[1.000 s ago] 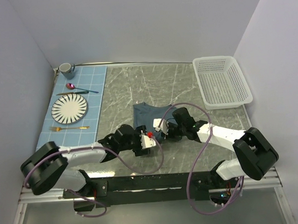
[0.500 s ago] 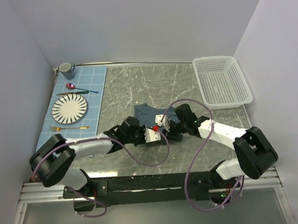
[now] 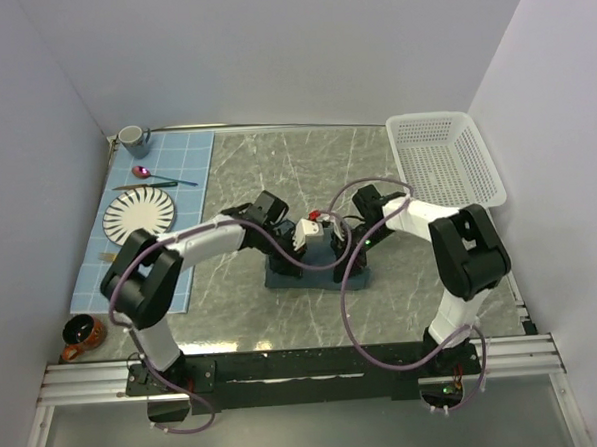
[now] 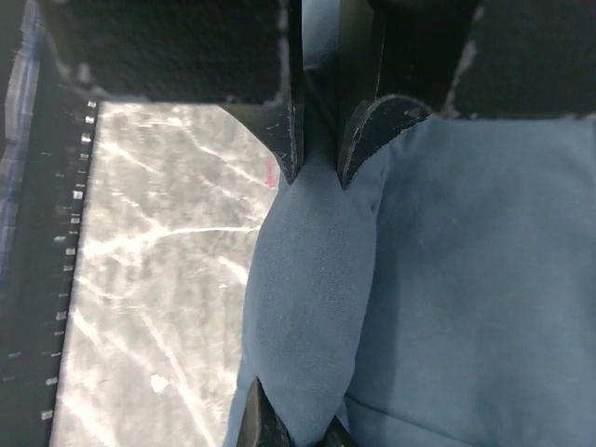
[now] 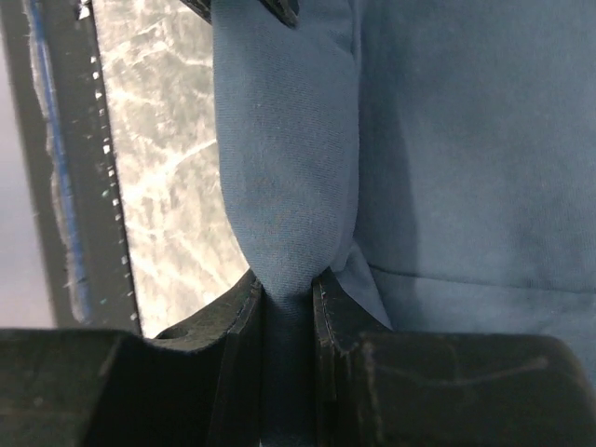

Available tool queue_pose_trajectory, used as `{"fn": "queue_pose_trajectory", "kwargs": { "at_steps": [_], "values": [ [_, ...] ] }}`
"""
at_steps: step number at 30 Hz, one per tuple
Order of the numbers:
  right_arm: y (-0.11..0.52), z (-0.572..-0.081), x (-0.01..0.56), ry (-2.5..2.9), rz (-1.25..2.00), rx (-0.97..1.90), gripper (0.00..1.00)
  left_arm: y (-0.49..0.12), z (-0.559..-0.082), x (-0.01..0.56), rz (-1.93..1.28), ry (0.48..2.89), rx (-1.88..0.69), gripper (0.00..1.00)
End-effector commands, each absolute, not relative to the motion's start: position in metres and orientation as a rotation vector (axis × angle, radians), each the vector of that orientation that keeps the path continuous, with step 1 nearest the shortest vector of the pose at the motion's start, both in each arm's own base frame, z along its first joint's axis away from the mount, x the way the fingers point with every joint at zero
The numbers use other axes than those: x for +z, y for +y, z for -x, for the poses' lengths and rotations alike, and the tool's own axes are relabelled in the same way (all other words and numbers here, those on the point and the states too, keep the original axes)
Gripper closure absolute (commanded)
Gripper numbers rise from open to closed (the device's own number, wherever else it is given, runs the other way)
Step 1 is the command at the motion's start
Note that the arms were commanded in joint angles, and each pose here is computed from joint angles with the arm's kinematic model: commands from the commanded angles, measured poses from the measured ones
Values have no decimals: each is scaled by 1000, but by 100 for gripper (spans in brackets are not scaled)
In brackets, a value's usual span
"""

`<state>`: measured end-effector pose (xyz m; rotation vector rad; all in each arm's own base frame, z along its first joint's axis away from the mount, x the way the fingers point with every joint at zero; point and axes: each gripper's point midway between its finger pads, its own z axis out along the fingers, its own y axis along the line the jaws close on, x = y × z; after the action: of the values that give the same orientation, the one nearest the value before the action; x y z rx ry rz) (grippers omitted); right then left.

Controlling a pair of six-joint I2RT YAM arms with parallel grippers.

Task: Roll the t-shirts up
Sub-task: Roll the T-shirt to the center of the board.

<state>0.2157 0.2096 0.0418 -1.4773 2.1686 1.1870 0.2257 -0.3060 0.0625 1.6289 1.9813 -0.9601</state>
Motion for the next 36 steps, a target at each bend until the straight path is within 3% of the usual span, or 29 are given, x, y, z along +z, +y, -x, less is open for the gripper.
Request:
{"fn": "queue_pose_trajectory", "kwargs": {
  "at_steps": [1, 12, 17, 21, 26, 30, 32, 34, 35, 36],
  "values": [
    [187, -200, 36, 2360, 1433, 1316, 93, -301, -215, 60, -1611, 2112, -1175, 91],
    [180, -237, 9, 2630, 1152, 1217, 87, -291, -253, 4, -1506, 2402, -1221, 88],
    [176, -255, 7, 2672, 963, 1158, 66, -288, -245, -1, -1512, 2457, -1297, 92],
    [153, -287, 46, 2528, 723, 1149, 47, -280, -239, 2, -1554, 2458, -1275, 91],
    [125, -293, 81, 2459, 560, 1031, 41, -276, -237, 1, -1569, 2504, -1282, 91],
    [111, -283, 131, 2249, 617, 787, 39, -279, -240, -1, -1569, 2516, -1287, 90],
    [101, -274, 126, 2204, 631, 635, 35, -280, -240, -2, -1567, 2520, -1296, 90],
    [107, -263, 146, 2018, 797, 491, 26, -280, -240, -3, -1554, 2533, -1300, 90],
    [114, -250, 135, 1982, 877, 471, 2, -278, -238, -3, -1552, 2542, -1300, 90],
    [121, -247, 151, 1849, 944, 399, 0, -278, -238, -5, -1551, 2542, -1291, 90]
  ]
}}
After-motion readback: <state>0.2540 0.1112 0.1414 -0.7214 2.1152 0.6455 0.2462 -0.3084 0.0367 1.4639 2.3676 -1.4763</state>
